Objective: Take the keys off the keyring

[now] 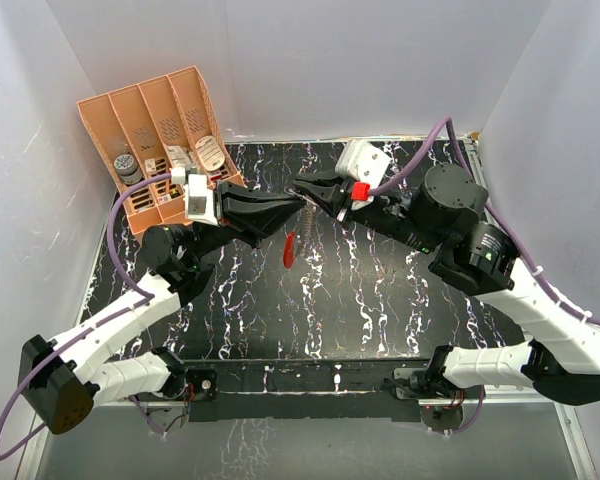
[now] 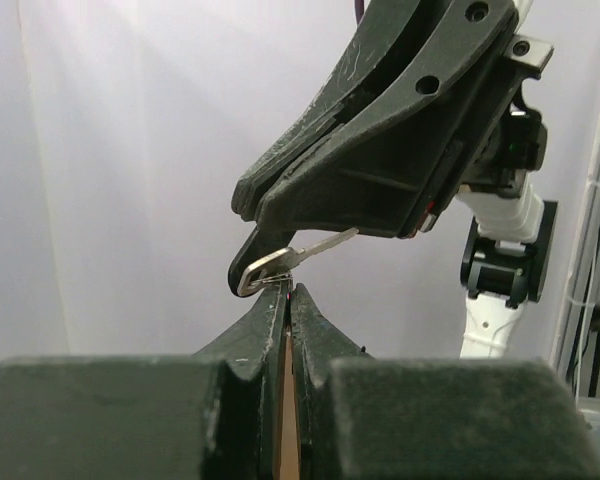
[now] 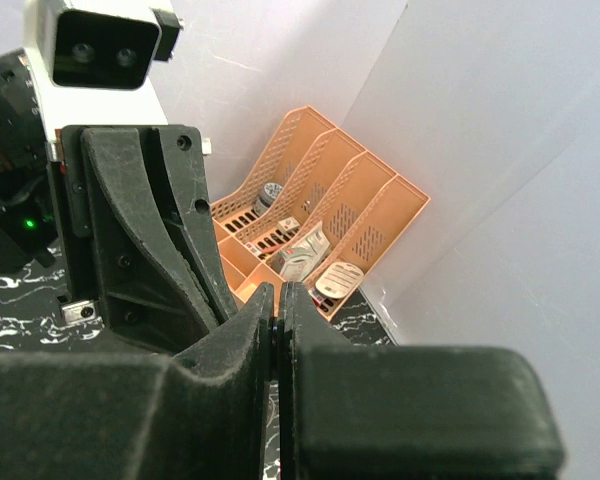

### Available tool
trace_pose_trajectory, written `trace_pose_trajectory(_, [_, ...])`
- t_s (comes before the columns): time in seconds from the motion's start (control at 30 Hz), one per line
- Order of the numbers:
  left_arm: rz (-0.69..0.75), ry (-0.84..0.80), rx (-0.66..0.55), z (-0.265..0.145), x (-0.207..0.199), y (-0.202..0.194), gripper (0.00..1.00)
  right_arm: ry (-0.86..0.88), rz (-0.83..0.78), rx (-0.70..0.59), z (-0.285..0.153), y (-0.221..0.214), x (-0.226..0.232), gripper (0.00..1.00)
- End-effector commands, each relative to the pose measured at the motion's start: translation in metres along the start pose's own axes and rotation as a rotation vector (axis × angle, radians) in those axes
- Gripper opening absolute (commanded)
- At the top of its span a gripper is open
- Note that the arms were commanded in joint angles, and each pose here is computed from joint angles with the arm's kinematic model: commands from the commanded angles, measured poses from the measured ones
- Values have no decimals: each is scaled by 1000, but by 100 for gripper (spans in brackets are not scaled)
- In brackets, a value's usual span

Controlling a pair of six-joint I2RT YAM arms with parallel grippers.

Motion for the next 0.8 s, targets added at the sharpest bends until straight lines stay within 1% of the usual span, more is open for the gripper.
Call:
trace_pose_trajectory(0.0, [-22,-119,-206,2,-30,44,0,-45,8,-31,-1,5,-7,0])
trace_pose_trajectory(0.17, [-132,-163,-250,2,-31,40,0,-63,3,-39,1,3,-9,0])
trace_pose_trajectory(0.37, [-259,-227,-271,5,-30,31,0,-90,-33,-69,3,10,-15,11])
trace_pose_trajectory(0.43, [-277,-230,-271,5,-29,29,0,-102,-41,-86,2,14,-18,13])
trace_pose_trajectory(0.5, [-278,-225,-270,5,-29,27,0,-113,-47,-113,0,20,-20,18])
trace_pose_trajectory(0.77, [-282,-208,-287,3,-27,25,0,-143,-58,-155,-8,30,-26,22])
Point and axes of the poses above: each gripper's point midway between its finger pads, its own z axis out along the fingers, its own x axis along the line the jaws close on, y = z × x, the point moved 3 cm from there along -z, back along the fingers, and after that the axes turned 4 degrees about -z, right-handed, at the moved point
